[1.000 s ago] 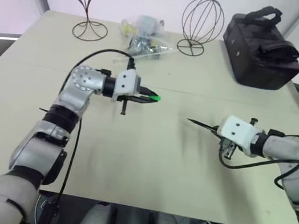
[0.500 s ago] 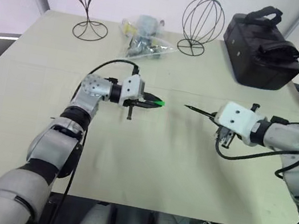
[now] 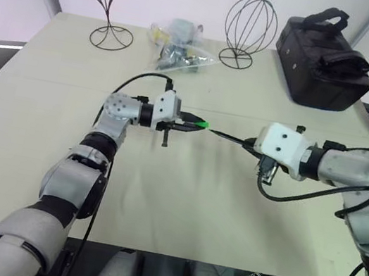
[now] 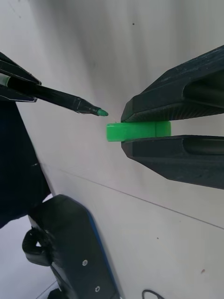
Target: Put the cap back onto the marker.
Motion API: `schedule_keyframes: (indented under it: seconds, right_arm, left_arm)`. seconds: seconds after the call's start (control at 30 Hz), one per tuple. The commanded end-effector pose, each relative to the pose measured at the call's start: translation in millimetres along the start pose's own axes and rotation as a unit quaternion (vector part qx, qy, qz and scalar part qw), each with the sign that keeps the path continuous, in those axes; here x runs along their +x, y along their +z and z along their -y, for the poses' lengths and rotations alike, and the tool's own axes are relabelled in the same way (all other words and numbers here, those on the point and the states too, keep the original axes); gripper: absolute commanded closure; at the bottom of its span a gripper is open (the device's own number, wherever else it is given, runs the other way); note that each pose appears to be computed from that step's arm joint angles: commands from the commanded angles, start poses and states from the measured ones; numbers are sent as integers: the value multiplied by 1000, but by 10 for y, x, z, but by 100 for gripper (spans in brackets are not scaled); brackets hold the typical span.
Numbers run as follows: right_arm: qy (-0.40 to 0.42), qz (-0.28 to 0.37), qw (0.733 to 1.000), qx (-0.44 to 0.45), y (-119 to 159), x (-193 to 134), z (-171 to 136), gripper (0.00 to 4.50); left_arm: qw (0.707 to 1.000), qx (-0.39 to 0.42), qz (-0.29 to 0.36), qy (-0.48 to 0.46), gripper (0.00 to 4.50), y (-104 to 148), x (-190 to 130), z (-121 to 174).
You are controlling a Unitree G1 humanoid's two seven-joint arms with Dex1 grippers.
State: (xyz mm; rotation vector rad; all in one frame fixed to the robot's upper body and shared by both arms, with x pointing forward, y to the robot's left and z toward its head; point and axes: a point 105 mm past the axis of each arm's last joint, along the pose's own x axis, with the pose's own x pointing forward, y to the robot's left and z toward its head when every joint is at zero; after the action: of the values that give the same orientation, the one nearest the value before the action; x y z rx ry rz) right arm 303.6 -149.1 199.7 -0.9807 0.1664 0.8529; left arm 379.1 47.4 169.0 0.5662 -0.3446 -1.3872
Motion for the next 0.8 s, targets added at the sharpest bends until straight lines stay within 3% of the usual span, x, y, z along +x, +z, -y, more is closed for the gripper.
schedule_keyframes:
  seconds: [0.03, 0.8]
  right_arm:
    - [-6, 18, 1000, -20, 136, -34, 39, 445]
    - [1, 4, 1000, -27, 99, -73, 31, 445]
  left_arm:
    - [999, 31, 6, -3, 450, 92, 7, -49]
    - [996, 61, -30, -55, 450, 29, -92, 30]
